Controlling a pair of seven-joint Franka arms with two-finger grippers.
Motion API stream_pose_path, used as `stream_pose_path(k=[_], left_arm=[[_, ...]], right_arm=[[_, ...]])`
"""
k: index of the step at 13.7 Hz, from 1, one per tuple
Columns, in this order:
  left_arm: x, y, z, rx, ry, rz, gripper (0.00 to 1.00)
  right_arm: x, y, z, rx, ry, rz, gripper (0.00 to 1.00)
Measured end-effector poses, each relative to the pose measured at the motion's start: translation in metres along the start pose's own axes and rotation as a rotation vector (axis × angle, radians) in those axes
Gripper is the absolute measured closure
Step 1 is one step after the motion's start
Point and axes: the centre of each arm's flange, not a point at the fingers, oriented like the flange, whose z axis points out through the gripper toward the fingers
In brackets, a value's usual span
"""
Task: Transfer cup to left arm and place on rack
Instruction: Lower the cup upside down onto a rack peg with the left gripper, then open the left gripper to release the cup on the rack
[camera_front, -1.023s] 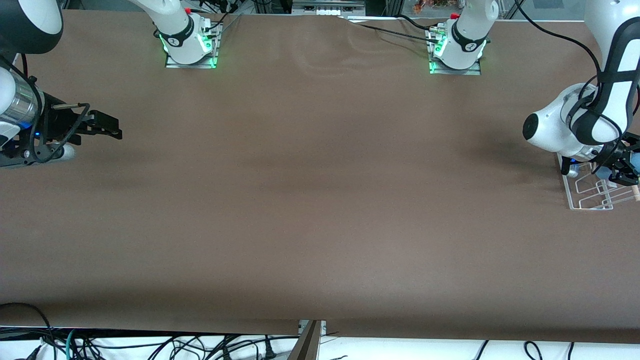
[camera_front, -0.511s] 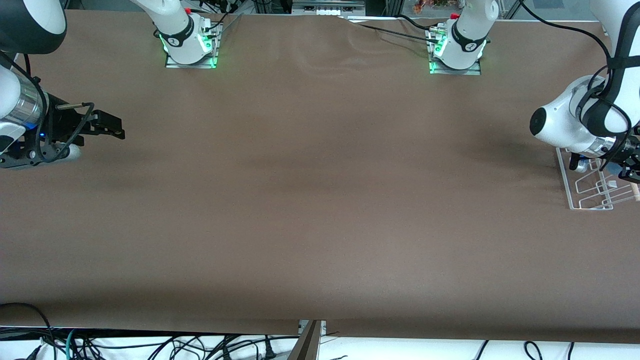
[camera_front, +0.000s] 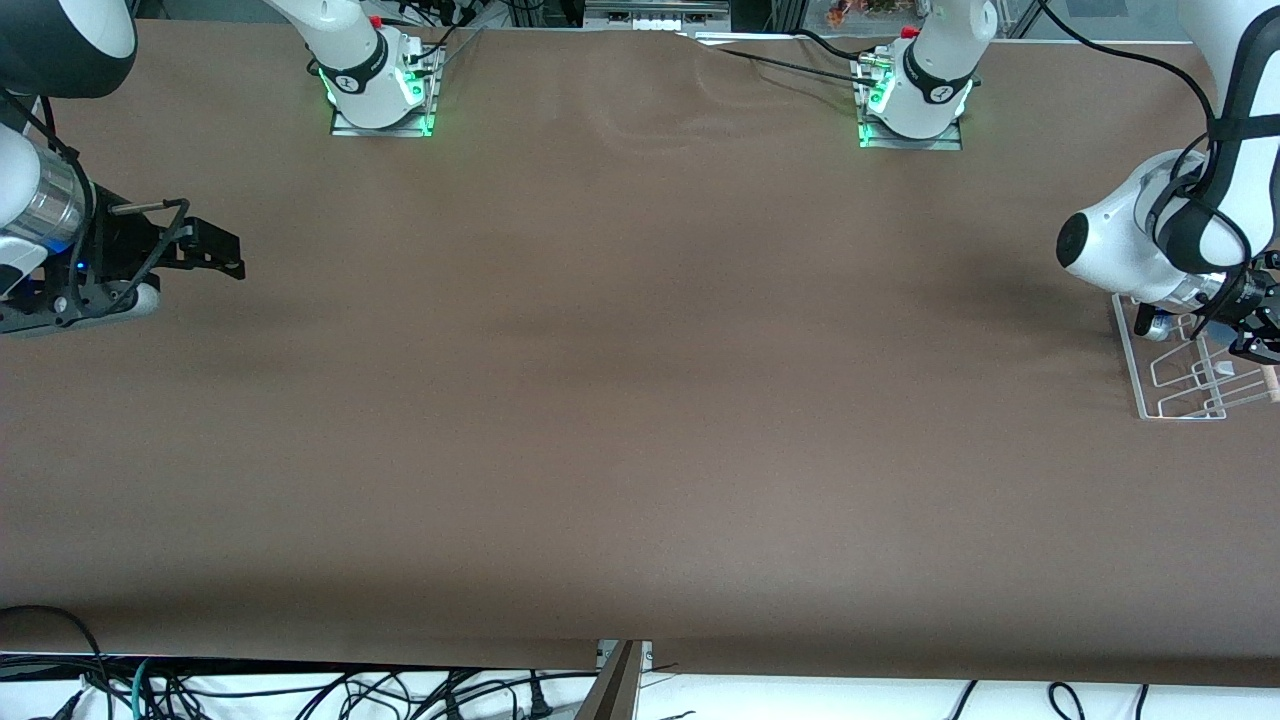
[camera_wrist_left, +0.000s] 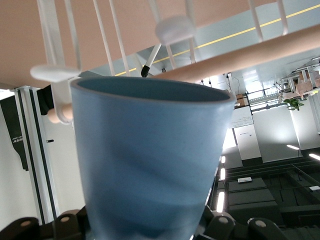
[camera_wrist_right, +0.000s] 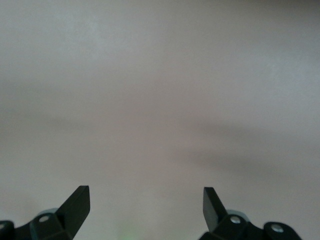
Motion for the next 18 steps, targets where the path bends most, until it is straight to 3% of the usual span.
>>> stream_pose_path(k=[6, 18], left_arm=[[0.015, 0.007, 0.015, 0.021, -0.033, 0.001, 0.32], [0.049, -0.004, 0.006, 0.052, 0.002, 0.007, 0.32]], right_arm=[[0.001, -0.001, 0.0, -0.005, 0.003, -0.003, 0.0], [0.001, -0.003, 0.0, -0.005, 0.003, -0.006, 0.0]])
